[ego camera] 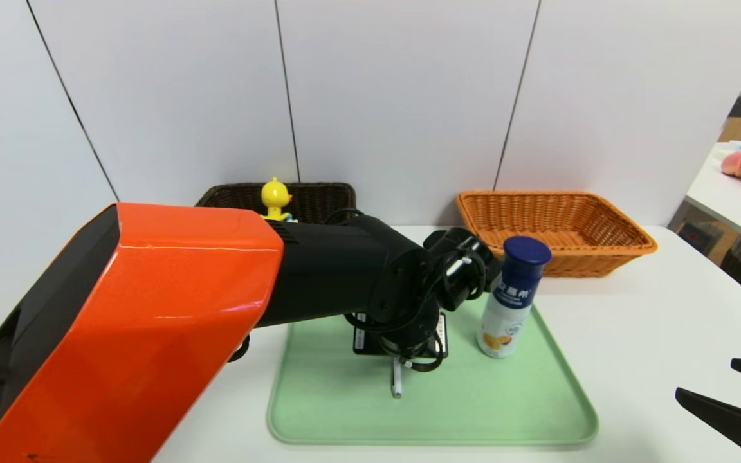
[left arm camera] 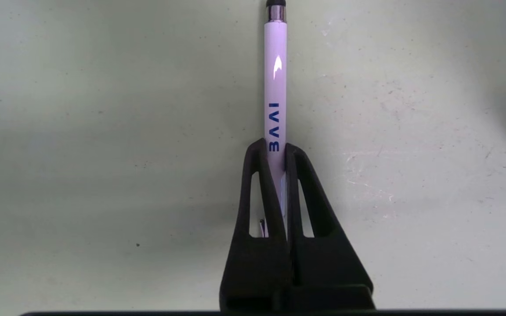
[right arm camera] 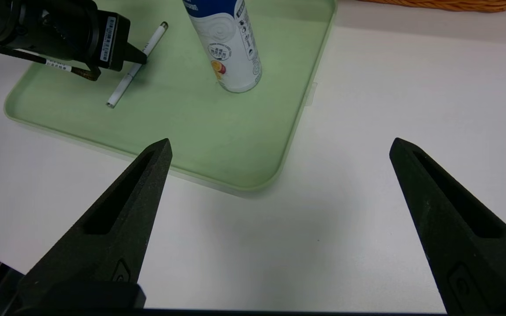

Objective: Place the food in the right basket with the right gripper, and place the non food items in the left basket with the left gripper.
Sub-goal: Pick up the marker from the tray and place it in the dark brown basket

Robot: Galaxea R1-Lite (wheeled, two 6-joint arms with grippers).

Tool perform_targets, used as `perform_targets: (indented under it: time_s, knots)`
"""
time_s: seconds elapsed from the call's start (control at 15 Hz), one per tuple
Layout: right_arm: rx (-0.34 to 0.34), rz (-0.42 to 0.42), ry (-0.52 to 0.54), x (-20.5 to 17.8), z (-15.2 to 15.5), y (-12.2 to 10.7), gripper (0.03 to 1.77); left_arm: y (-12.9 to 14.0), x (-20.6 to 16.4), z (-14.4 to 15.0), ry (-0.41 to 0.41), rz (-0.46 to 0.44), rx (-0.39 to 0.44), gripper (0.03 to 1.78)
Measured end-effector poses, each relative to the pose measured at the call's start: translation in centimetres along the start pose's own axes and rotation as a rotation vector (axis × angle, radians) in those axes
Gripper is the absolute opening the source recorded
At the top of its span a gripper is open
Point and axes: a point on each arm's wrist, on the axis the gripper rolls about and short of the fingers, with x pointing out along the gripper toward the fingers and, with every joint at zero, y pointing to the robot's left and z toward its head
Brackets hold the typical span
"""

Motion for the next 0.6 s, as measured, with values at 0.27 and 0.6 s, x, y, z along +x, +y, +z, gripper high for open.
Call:
perform_targets:
  time_s: [0.27, 0.6]
  knots:
    - [-0.001, 0.000, -0.005, -0.1, 0.0, 0.0, 1.71, 0.0, -0.1, 0.0, -0.001, 0.000, -0.004, 0.06]
    - [-0.001, -0.001, -0.003, -0.1, 0.0, 0.0, 1.71, 2.1, -3.0, 2.4, -0.069, -0.011, -0.044, 0.06]
